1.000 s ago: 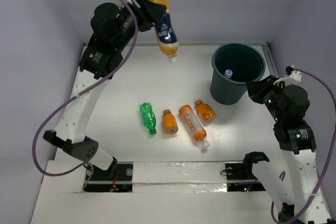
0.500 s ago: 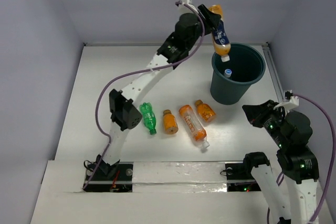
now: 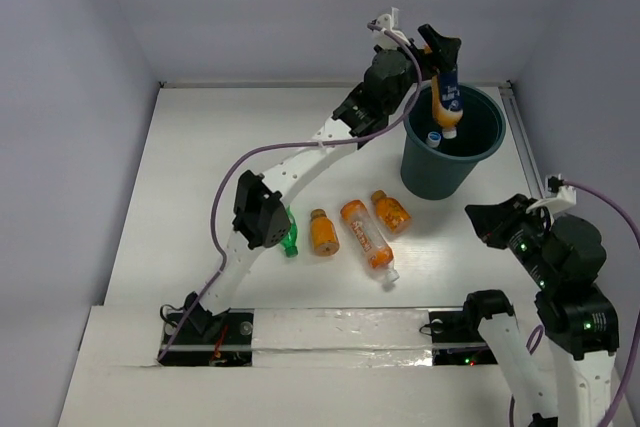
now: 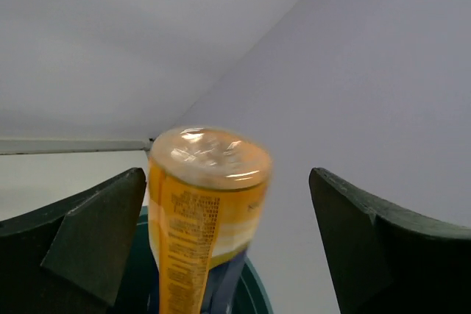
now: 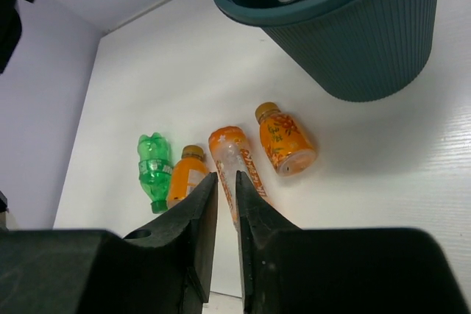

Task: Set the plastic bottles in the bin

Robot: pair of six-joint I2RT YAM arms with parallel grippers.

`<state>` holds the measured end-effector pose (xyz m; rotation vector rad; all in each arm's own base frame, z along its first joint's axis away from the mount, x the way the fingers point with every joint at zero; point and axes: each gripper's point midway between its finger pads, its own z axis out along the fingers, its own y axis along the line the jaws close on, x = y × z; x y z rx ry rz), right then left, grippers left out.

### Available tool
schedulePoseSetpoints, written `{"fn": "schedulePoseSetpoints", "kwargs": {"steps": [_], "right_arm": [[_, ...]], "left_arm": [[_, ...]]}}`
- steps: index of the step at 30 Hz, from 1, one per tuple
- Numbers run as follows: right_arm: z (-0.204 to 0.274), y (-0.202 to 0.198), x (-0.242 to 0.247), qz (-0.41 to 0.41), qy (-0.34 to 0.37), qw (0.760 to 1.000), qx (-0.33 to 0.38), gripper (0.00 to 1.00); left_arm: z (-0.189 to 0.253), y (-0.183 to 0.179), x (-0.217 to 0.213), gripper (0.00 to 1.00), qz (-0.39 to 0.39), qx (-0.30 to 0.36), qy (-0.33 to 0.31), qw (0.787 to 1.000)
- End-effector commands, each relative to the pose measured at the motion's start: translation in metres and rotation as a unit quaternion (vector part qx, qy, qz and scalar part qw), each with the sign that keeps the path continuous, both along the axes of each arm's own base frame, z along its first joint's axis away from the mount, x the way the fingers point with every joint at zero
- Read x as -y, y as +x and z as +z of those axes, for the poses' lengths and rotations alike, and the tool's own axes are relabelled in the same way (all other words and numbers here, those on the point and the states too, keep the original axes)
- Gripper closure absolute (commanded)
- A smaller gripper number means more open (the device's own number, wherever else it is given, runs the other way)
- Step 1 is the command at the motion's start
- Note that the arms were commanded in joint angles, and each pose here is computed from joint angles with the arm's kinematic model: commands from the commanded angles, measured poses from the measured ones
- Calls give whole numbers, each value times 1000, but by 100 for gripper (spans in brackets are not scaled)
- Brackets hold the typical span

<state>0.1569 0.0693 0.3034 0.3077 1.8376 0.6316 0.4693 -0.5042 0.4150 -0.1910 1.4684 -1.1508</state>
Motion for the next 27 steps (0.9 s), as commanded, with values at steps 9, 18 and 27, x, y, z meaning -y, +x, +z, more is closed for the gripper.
{"fn": "schedulePoseSetpoints", "kwargs": {"steps": [9, 18, 27], "right_arm": [[12, 23, -37, 110, 5, 994, 19, 57], [-37, 45, -91, 212, -18, 975, -60, 95], [-78, 71, -155, 244, -102, 956, -127, 53]], "left_arm": [[129, -54, -67, 6, 24, 130, 40, 990], [42, -95, -189, 57, 58, -14, 156, 986], [-132, -161, -310, 69, 88, -231, 180, 952]]}}
